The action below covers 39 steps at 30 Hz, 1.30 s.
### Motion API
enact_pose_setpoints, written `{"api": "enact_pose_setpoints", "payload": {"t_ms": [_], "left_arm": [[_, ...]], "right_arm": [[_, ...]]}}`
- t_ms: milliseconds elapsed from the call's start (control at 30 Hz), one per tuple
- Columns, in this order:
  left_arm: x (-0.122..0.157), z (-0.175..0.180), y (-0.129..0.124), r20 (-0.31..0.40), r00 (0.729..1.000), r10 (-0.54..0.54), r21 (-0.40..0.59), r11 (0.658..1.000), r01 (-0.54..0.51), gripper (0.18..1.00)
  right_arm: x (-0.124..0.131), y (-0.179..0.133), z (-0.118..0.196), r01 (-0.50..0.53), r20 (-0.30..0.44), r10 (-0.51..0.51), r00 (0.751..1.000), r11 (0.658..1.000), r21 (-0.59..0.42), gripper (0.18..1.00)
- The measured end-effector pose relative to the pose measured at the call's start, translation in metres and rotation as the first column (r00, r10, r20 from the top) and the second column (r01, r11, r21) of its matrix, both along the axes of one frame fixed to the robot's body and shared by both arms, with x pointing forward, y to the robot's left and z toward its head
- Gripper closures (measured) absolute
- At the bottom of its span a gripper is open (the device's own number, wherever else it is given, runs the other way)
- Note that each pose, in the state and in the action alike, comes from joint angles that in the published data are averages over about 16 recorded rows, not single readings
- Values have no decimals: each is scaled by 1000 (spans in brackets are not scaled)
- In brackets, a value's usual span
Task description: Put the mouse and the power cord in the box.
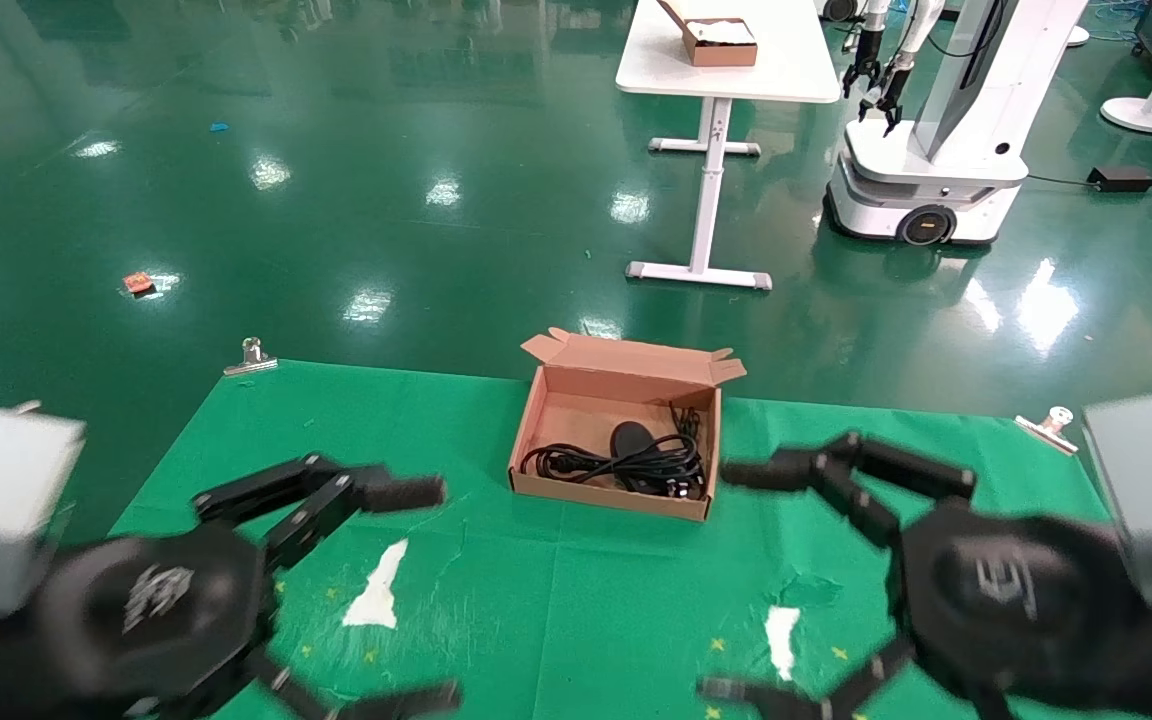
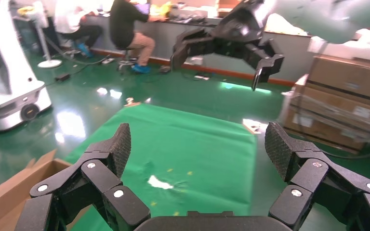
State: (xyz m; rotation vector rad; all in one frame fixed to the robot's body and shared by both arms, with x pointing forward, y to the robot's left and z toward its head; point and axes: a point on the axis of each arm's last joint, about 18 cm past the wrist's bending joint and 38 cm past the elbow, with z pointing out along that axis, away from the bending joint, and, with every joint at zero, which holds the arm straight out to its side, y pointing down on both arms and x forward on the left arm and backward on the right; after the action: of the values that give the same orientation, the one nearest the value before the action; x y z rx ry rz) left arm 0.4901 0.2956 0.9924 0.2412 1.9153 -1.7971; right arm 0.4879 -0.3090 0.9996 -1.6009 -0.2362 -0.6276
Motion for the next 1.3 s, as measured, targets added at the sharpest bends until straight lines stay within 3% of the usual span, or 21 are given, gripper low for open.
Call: {"api": "enact_pose_setpoints", "payload": {"t_ms": [300,1300], "left_arm": [[-21,0,6,15,999,-37,18,999,37,184],[-16,0,5,9,1000,-26,12,1000,26,184]], "right_arm": [[-18,9,-10,-62,-59,62,996,998,14,178],[-13,7,-7,-44,-49,45,998,999,11,178]]}}
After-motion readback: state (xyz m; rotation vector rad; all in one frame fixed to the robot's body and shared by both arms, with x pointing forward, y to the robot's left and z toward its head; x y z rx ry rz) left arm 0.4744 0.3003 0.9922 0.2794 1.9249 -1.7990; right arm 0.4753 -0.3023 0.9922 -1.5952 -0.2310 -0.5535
